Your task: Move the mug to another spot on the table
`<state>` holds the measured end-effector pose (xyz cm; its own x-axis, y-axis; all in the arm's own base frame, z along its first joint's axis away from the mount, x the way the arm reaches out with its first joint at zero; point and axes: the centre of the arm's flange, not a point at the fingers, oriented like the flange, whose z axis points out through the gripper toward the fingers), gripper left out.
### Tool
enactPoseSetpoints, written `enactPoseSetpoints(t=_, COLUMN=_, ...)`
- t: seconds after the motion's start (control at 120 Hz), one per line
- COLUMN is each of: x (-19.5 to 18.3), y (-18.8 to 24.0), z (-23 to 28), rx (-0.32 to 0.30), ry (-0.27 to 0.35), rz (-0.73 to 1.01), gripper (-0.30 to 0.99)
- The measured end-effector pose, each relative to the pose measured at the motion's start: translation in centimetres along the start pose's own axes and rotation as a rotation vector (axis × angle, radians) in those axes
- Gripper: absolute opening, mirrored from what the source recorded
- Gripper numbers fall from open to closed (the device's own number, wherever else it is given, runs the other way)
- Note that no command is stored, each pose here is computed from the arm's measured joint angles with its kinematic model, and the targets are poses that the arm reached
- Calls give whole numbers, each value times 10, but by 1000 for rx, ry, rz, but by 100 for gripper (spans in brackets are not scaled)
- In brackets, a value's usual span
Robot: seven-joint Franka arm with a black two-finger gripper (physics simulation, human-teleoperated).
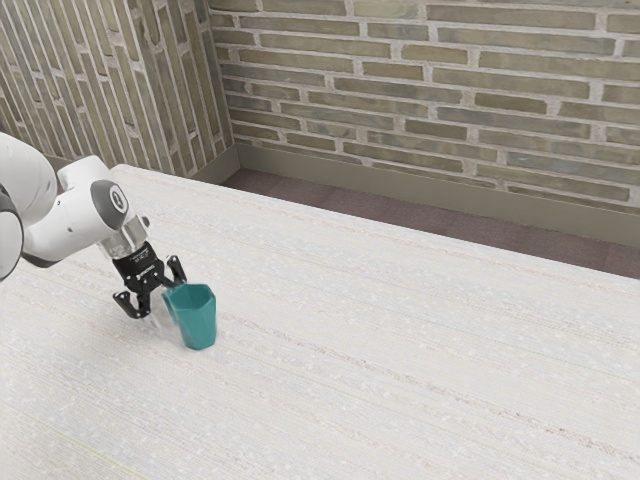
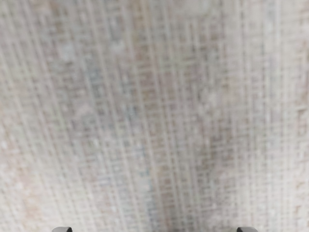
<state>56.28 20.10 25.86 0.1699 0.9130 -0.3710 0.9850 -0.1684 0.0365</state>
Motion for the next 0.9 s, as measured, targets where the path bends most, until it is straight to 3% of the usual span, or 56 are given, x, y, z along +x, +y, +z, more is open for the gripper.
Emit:
enactPoseSetpoints(t=0.283, x=-3, y=10, z=-17, rx=-29, ry=16, rz=35, gripper=51)
enactPoseSetpoints(t=0.433, x=-27, y=25, z=-66, rx=-80, ry=57, rz=116, gripper=52)
enactPoseSetpoints(t=0.517, x=-79, y=36, z=-118, rx=-91, ry=93, rz=253, gripper=57)
enactPoseSetpoints(t=0.625, x=-141, y=43, z=-179, rx=-57, ry=158, rz=416, gripper=62)
enactPoseSetpoints(t=0.775, x=-253, y=61, z=-270, rx=68, ry=287, rz=746, gripper=66)
enactPoseSetpoints(t=0.9, x=-345, y=67, z=-275, rx=201, ry=338, rz=1015, gripper=67)
